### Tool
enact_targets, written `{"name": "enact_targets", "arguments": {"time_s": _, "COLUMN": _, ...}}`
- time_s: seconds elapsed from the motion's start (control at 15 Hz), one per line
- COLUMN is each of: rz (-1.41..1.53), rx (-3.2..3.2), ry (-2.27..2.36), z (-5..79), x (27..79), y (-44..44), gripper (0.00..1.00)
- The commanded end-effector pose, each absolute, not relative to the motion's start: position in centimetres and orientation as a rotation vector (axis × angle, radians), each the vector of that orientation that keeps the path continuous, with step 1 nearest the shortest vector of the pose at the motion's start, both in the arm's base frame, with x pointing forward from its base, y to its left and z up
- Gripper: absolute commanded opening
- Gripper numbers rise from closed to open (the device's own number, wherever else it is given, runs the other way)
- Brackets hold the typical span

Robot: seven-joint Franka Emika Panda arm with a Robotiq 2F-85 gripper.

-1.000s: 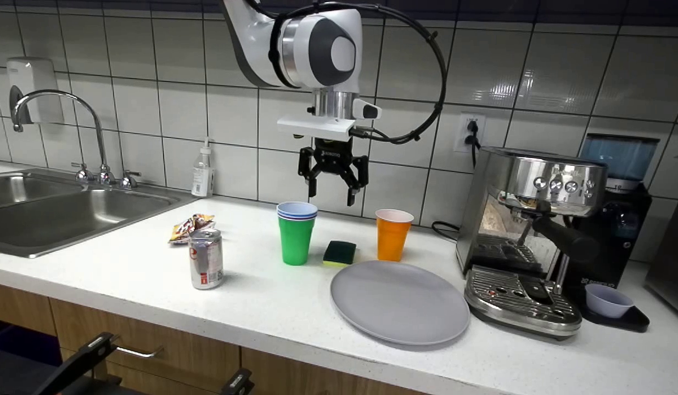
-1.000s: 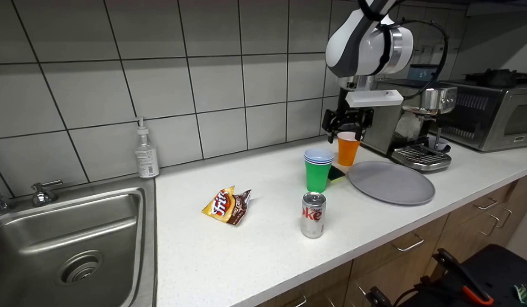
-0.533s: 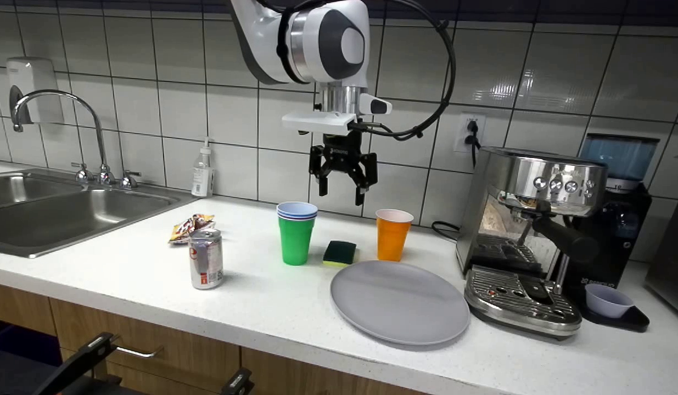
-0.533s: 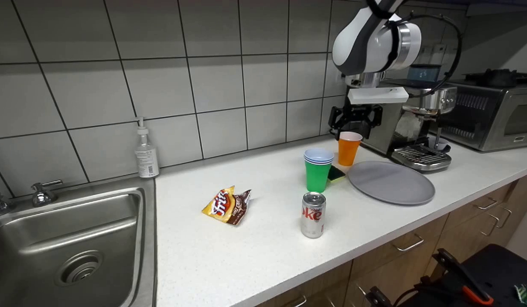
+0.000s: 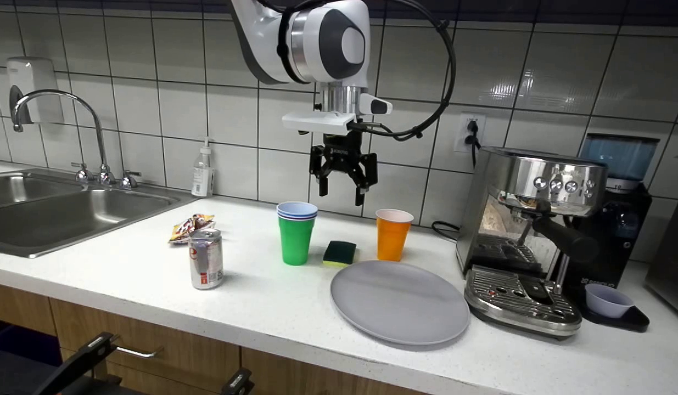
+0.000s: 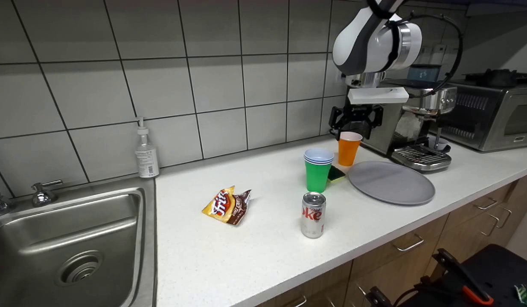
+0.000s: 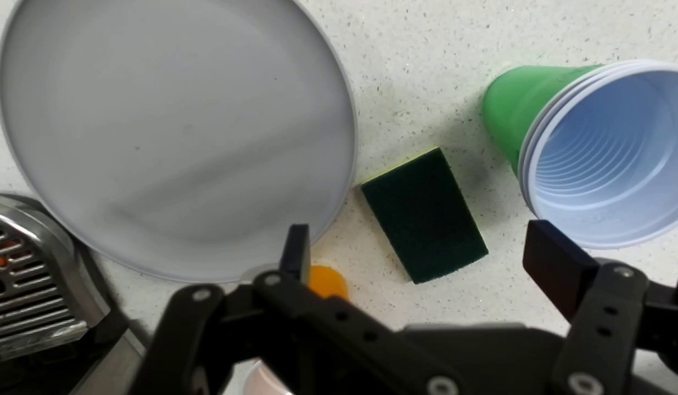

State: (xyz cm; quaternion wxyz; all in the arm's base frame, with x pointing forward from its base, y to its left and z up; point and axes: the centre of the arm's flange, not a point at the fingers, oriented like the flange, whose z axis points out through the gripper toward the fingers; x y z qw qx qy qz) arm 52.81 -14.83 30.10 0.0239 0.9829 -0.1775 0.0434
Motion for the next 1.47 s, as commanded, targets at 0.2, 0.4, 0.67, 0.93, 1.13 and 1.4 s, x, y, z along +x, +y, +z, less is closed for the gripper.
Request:
{"name": "enact_targets", "arguments": {"time_s": 0.2, "rz": 0.134, "rx": 3.041, "ry": -0.55, "z": 30.1, "x": 52.8, "y": -14.8, "gripper": 1.0}}
{"name": "enact_targets", "arguments": {"time_s": 0.4, "rz": 0.133, "rx": 3.022, "ry": -0.605, "z": 30.0, "x": 53.1, "y": -14.8, "gripper": 1.0}}
{"name": "enact_targets", "arguments": {"time_s": 0.67, "rz": 0.15, "rx": 2.965, "ry": -0.805, "z": 30.0, "x": 53.2, "y": -15.2, "gripper": 1.0}}
{"name": "enact_targets", "arguments": {"time_s": 0.93, "rz": 0.205, "rx": 2.846, "ry": -1.047, "z": 30.1, "x": 53.4, "y": -16.3, "gripper": 1.0}}
{"name": "enact_targets", "arguments": {"time_s": 1.13, "rz": 0.206, "rx": 2.738, "ry": -1.227, "z": 29.9, "x": 53.7, "y": -17.5, "gripper": 1.0}}
{"name": "enact_targets", "arguments": {"time_s": 1.4, "rz": 0.214, "rx": 2.608, "ry": -1.425, "z": 29.8, "x": 54.4, "y": -19.0, "gripper": 1.0}}
